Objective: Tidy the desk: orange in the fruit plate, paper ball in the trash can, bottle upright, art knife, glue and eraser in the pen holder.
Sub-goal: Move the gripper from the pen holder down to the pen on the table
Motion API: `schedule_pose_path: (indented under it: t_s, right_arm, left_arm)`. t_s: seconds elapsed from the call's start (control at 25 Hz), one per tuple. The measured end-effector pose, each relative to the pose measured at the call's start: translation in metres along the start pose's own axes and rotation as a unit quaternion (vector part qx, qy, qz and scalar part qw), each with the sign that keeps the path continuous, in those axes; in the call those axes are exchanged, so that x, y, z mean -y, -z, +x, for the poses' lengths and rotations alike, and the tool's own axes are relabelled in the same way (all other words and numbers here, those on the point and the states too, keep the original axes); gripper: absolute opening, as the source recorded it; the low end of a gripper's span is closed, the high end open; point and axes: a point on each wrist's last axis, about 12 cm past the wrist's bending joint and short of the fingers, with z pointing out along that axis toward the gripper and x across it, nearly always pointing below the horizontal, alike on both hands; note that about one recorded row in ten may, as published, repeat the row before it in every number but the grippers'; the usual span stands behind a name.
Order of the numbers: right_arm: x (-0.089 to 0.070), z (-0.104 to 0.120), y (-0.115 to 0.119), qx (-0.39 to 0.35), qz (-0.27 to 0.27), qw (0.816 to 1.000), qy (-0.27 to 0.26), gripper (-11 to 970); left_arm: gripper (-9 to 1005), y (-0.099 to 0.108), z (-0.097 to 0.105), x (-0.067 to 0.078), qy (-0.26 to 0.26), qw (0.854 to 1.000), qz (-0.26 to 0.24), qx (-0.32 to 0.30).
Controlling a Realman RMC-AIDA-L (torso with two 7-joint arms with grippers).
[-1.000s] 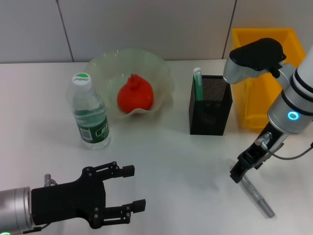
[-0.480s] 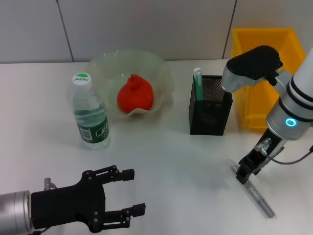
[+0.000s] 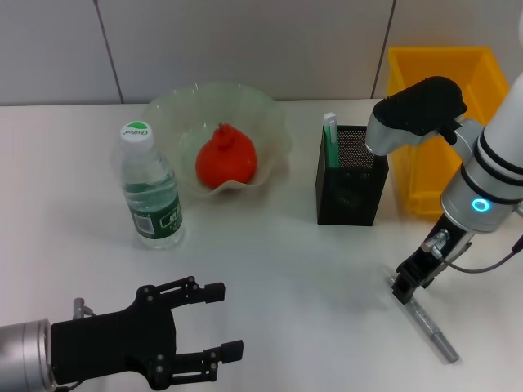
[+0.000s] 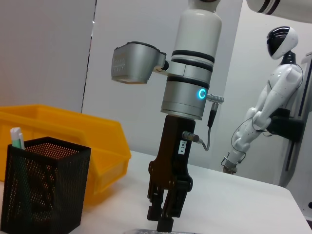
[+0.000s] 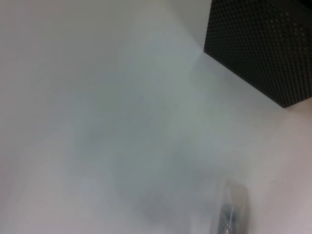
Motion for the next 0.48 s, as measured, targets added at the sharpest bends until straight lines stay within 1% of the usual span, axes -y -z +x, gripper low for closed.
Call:
schedule_pose_path:
  t_s: [0.32,0.48]
  right_arm:
    - [0.0007,0.0016,-0.0055,-0.004,-0.001,1.0,0.002,398]
    - [-0.0027,0.001,-0.0078,-0.008,0.001,1.0,0.013,377]
  left_arm:
    - [798,0.0002,0.0014,0.0004,0.001,1.0,-0.002,-0.002]
    - [798,0.0003,0.0016,0.0005,0.002,1.0,-0.002,-0.003]
